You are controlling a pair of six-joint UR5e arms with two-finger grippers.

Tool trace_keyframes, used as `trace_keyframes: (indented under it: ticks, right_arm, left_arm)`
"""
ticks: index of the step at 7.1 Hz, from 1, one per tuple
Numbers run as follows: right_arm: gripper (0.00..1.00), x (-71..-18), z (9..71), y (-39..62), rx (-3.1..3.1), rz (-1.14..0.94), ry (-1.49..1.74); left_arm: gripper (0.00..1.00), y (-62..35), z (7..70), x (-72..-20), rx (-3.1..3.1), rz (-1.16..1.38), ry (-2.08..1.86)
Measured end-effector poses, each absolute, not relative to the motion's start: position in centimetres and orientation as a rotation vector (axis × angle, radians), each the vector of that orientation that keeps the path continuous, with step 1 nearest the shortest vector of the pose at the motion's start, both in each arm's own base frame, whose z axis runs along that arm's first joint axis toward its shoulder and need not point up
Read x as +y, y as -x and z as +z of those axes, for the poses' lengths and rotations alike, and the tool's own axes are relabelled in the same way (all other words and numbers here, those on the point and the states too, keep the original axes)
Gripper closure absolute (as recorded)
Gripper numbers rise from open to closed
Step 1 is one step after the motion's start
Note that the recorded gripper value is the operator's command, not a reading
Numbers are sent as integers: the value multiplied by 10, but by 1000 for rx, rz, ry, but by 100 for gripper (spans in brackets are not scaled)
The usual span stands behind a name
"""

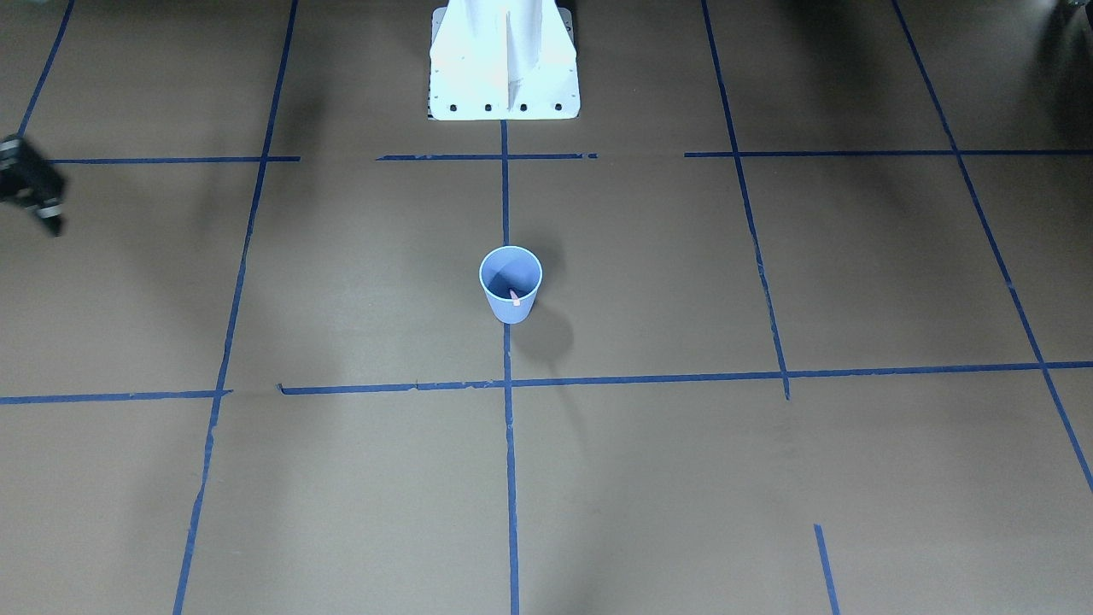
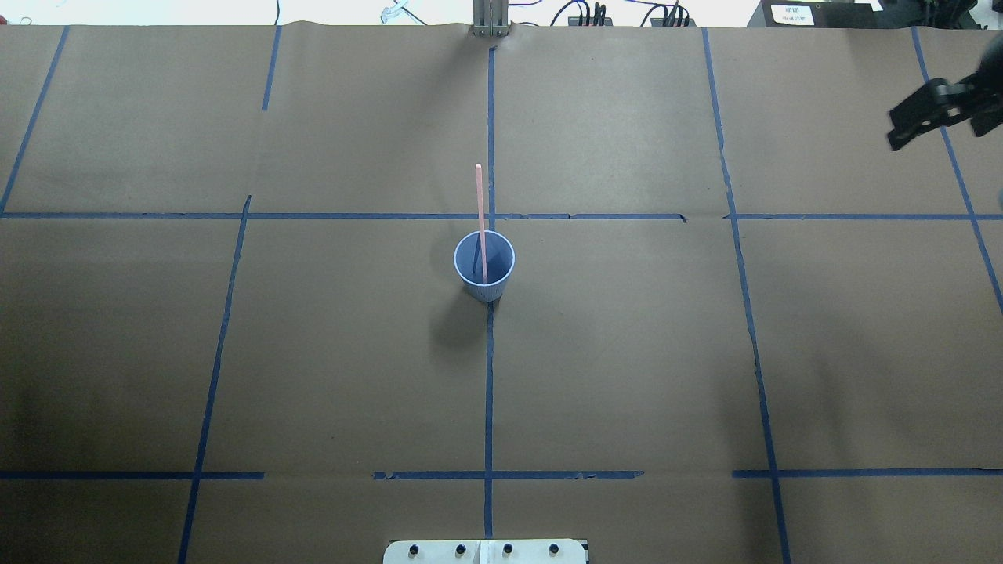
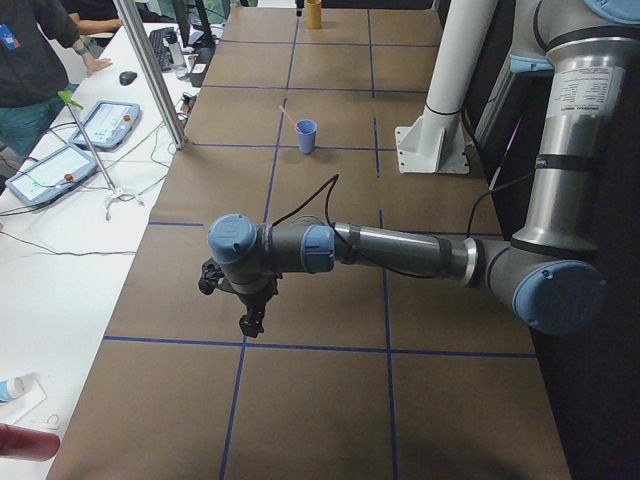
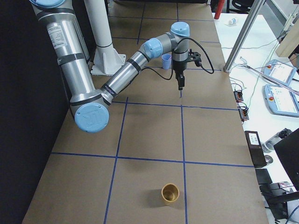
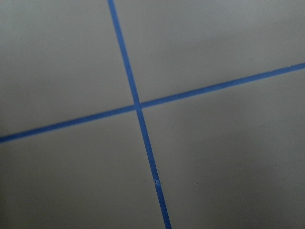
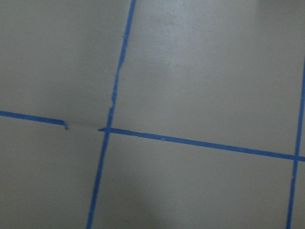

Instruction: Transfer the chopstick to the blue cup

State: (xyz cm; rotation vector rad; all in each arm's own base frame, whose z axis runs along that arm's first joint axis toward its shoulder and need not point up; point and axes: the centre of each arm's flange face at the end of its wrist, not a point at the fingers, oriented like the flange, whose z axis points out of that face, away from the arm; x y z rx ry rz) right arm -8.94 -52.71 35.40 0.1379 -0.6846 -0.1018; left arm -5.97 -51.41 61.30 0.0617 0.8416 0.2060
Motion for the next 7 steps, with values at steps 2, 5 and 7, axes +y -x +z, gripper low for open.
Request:
trace_keyframes:
  ticks: [2, 5, 7]
  right_arm:
    - [0, -537, 451, 26, -711, -95, -99]
    - [0, -513, 590, -32, -815, -1, -78]
    - [0, -489, 634, -46, -818, 46, -40]
  left_arm:
    - [0, 61, 610, -510, 844, 170, -58]
    - [0, 61, 614, -504, 844, 155, -46]
    - [0, 61, 623, -500, 842, 147, -29]
